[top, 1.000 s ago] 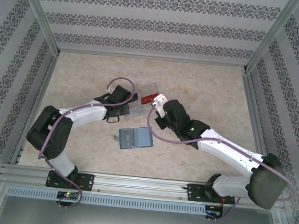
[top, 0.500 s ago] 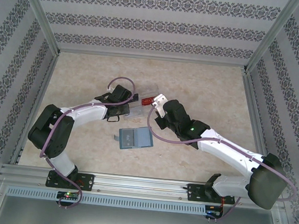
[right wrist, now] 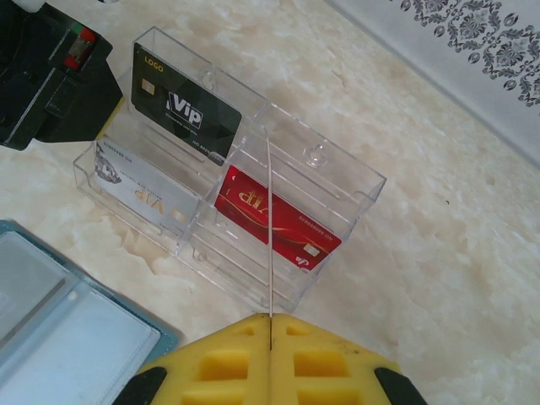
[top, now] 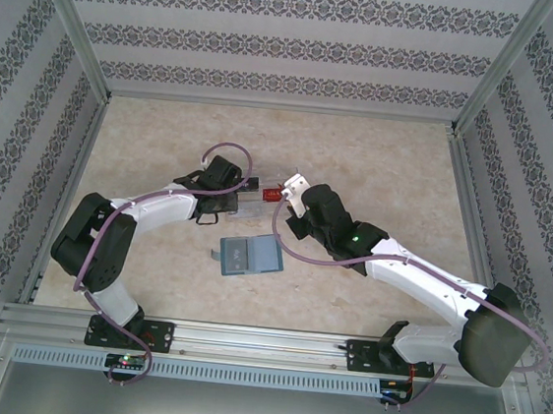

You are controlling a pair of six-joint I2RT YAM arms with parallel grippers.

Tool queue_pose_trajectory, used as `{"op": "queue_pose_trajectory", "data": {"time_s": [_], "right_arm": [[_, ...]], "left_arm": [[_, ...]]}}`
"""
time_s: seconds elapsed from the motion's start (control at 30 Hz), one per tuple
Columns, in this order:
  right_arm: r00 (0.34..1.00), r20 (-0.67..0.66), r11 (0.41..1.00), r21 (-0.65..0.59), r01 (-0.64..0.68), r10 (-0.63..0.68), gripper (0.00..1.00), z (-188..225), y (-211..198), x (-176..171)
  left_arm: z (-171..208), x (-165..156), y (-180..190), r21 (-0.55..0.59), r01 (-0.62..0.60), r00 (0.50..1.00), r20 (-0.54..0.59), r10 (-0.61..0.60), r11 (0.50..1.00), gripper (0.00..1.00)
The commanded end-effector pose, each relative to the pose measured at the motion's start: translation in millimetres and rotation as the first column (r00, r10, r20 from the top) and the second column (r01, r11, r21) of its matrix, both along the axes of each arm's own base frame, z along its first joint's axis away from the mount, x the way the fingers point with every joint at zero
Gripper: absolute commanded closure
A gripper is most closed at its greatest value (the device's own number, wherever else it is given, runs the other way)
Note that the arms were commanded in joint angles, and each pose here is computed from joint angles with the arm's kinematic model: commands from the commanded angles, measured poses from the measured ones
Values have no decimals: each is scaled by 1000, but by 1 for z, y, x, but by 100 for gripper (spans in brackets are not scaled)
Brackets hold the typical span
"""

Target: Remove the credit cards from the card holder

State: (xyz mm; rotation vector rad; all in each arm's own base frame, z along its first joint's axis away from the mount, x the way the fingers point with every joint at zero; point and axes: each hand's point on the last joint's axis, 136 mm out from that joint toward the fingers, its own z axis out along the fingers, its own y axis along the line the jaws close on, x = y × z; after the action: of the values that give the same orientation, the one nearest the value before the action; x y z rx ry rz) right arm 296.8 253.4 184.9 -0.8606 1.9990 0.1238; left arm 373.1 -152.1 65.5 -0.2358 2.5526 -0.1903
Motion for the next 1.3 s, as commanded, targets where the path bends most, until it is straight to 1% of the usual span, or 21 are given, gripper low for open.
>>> {"op": "queue_pose_trajectory", "data": {"time_s": [0.0,0.13,0.53,0.7,0.8,0.9,1.0,1.1,1.17,1.2,1.23,1.27], "right_arm": [[1000,0,999,33,5,-5,96,4,0,1],[1000,-2,999,35,3,-2,96,4,1,0],[1000,-7,1000,30,-7,7,96,3,2,-1],[1000,-11,999,28,-26,26,96,2,4,-3],[999,-8,999,31,-45,45,97,2,7,-4],[997,-6,997,27,-76,76,99,4,11,-5],[993,-6,993,21,-116,117,99,4,16,-8],[988,-13,988,-4,-152,152,99,-2,21,-10],[986,-13,986,-35,-165,165,99,-5,23,-9],[985,-18,984,-59,-170,169,99,-9,24,-9],[977,-30,973,-96,-212,210,100,-13,28,-12],[971,-30,961,-139,-238,236,100,-16,31,-15]], "left_arm": [[-15,-21,12,50,72,993,-93,-67,996,92],[-13,-23,9,40,120,988,-98,-116,992,92],[-6,-23,6,8,184,979,-92,-182,983,92],[-3,-22,3,-2,188,978,-86,-188,982,86],[3,-23,2,-19,185,980,-70,-186,983,77],[16,-23,0,-42,180,982,-41,-182,983,56],[32,-26,-3,-84,182,983,2,-183,980,48],[48,-32,-4,-122,175,984,49,-170,977,30],[59,-37,-3,-151,172,983,85,-161,973,24],[61,-41,-2,-165,165,984,95,-151,972,22],[66,-46,-1,-179,161,983,115,-142,971,19],[68,-50,1,-191,153,983,128,-130,970,18]]}}
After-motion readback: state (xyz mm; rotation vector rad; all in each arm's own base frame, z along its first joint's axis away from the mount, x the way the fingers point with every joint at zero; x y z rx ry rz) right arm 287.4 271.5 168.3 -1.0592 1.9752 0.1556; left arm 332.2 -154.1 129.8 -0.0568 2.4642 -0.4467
